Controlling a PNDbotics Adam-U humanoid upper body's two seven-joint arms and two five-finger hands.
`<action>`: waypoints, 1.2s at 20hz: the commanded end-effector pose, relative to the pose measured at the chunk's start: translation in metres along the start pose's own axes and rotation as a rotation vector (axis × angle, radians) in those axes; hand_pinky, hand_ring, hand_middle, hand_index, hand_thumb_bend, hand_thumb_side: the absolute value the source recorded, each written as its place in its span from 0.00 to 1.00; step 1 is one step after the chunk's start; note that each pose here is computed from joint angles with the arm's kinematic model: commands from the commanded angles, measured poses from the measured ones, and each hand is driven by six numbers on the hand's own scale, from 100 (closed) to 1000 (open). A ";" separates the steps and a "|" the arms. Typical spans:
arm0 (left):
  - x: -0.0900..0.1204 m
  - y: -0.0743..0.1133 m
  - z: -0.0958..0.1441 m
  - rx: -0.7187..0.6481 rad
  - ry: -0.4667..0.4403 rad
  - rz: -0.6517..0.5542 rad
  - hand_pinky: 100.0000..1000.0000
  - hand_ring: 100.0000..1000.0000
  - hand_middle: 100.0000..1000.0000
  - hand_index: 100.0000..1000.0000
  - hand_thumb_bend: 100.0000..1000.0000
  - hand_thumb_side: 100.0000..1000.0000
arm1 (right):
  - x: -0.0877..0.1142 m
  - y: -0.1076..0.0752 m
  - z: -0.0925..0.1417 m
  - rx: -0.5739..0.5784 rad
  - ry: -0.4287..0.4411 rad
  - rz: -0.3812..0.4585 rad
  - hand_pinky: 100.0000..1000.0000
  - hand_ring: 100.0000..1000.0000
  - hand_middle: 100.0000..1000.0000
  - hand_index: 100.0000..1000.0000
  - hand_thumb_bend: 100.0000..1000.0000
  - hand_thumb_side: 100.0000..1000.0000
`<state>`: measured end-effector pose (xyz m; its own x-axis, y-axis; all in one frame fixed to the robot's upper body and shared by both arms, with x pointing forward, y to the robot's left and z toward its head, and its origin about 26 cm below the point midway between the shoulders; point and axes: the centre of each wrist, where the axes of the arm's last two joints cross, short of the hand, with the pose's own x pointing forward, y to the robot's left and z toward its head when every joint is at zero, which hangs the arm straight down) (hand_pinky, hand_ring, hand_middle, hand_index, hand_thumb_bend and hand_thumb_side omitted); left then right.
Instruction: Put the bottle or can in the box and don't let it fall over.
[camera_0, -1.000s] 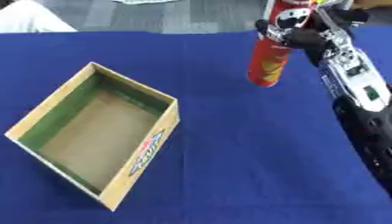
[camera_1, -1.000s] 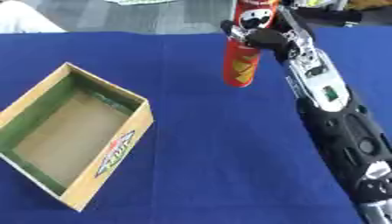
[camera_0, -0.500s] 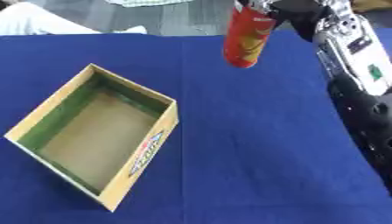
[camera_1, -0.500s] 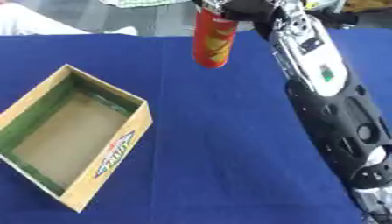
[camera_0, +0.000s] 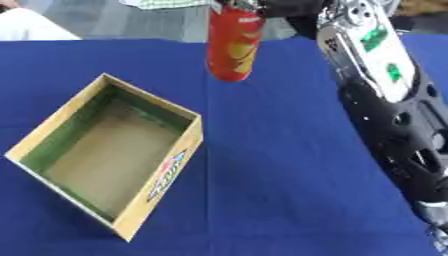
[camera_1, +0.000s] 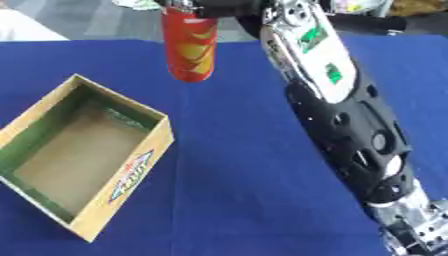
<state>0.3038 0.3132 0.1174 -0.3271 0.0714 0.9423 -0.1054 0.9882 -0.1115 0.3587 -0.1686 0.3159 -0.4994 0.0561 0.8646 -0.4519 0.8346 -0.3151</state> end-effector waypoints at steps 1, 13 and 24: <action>0.008 0.004 -0.003 -0.006 -0.022 -0.019 0.71 0.93 0.88 0.84 0.44 0.90 | 0.015 0.017 -0.011 0.075 -0.040 -0.005 0.91 1.00 0.98 0.31 0.19 0.00; 0.009 0.002 -0.004 -0.006 -0.030 -0.014 0.71 0.94 0.88 0.84 0.44 0.90 | 0.023 0.081 -0.048 0.265 -0.047 -0.023 0.90 1.00 0.99 0.32 0.19 0.00; 0.011 0.003 -0.007 0.013 -0.040 -0.007 0.71 0.94 0.88 0.83 0.44 0.89 | 0.000 0.118 -0.067 0.324 -0.002 -0.045 0.90 1.00 0.99 0.33 0.21 0.00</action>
<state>0.3056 0.3124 0.1202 -0.3370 0.0764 0.9384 -0.1097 0.9867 -0.1198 0.3585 -0.0391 0.2964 -0.4454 0.0330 0.8947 -0.6878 0.6271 -0.3655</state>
